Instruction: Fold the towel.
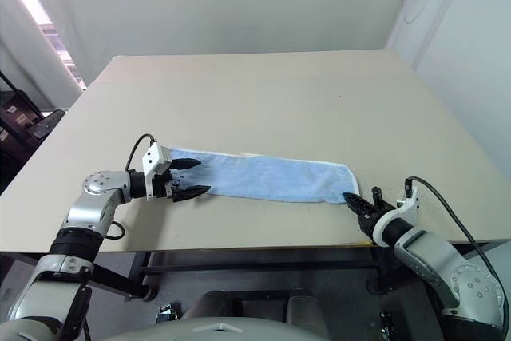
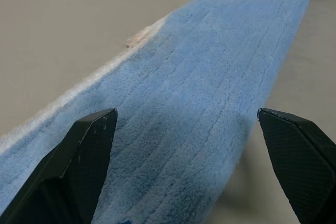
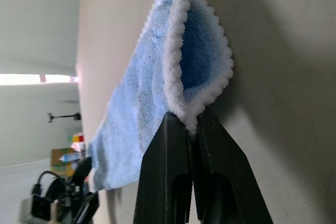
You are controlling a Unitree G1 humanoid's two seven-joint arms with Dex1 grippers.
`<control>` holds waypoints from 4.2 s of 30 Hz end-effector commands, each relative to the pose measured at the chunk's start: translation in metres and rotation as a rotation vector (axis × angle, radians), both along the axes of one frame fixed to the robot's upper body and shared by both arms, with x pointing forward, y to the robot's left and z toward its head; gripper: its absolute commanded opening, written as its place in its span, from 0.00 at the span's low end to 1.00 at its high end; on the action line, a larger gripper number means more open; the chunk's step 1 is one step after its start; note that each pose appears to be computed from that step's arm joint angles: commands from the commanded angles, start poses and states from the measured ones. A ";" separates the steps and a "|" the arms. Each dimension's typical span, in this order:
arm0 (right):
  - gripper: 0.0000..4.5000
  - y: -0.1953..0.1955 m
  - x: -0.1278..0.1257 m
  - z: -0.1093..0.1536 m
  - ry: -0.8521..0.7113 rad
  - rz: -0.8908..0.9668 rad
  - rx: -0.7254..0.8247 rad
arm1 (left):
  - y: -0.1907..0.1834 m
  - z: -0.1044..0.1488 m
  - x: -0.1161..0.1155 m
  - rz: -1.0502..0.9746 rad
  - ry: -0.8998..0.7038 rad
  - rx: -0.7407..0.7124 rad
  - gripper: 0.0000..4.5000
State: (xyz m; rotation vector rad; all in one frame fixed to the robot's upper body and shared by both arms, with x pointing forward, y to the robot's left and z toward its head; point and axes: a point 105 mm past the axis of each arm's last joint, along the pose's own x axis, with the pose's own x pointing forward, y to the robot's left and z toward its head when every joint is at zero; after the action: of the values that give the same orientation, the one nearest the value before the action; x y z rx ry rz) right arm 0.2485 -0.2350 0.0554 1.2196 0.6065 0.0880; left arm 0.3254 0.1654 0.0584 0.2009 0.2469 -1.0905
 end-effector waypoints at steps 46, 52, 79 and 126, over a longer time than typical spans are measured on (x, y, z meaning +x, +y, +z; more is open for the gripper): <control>0.01 0.045 0.056 0.101 -0.540 0.612 -0.351 | 0.020 0.009 0.001 0.067 -0.050 0.048 1.00; 0.01 0.028 0.044 0.110 -0.571 0.563 -0.288 | 0.018 0.009 0.001 0.061 -0.049 0.050 1.00; 0.01 0.005 0.021 0.081 -0.341 0.158 -0.179 | 0.008 0.000 0.006 0.015 -0.013 0.062 1.00; 0.01 0.177 0.072 0.056 -1.123 1.205 -1.036 | 0.009 -0.002 0.003 0.047 -0.008 0.056 1.00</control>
State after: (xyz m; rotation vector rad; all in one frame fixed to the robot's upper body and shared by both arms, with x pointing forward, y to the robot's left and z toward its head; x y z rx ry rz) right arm 0.3182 -0.0637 0.0994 -0.3332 0.2789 1.1898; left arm 0.3243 0.1753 0.0451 0.2379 0.3209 -1.0387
